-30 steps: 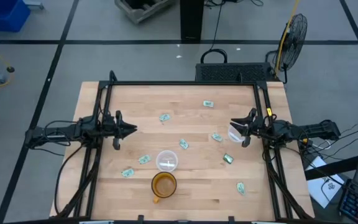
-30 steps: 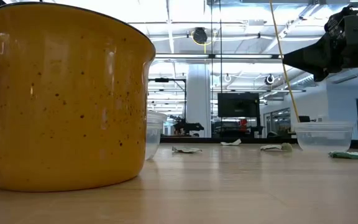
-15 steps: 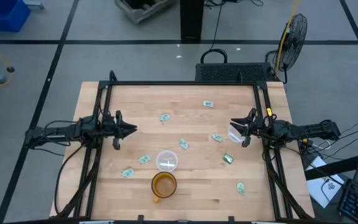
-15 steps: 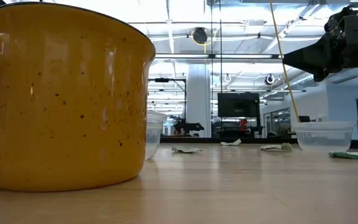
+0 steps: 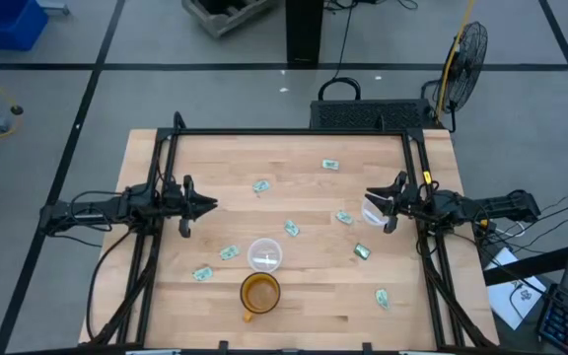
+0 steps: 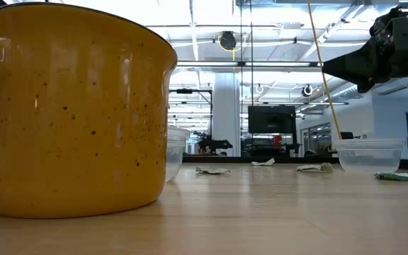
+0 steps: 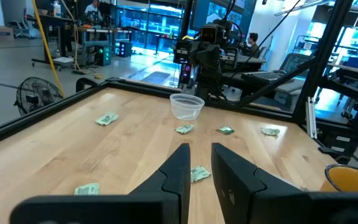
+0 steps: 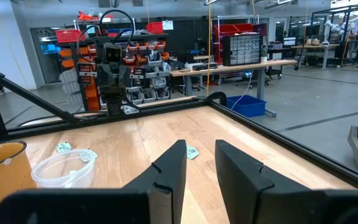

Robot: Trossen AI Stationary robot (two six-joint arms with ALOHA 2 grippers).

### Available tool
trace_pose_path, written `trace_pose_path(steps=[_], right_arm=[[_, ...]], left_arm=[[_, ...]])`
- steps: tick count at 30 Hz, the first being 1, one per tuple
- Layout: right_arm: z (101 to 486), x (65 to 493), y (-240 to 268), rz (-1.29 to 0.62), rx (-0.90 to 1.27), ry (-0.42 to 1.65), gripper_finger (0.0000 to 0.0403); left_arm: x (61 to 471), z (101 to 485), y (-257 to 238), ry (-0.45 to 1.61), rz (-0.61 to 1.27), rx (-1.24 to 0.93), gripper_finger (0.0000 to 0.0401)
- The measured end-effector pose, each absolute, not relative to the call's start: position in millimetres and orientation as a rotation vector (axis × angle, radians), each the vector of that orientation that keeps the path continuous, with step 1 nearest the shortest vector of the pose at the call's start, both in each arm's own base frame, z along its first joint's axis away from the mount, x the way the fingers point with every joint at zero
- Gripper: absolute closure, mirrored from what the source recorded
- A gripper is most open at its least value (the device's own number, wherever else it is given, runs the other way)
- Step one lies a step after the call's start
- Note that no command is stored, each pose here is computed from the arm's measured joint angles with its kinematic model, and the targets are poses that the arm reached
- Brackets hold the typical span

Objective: Pick and place items into bin

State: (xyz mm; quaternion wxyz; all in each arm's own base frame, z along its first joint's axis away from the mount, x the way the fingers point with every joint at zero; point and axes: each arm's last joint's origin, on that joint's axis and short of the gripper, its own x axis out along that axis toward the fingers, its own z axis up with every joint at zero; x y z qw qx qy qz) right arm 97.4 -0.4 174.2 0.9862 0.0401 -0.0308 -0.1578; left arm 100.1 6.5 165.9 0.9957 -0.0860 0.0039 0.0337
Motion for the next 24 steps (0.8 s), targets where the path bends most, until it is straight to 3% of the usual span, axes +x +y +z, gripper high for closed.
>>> trace_pose_path(steps=[24], right_arm=[[174.2,97.4,-0.4,-0.318,0.081,-0.062,0.0325]], left_arm=[[100.1,165.9,6.6,0.008,0.068,-0.162,0.0332]])
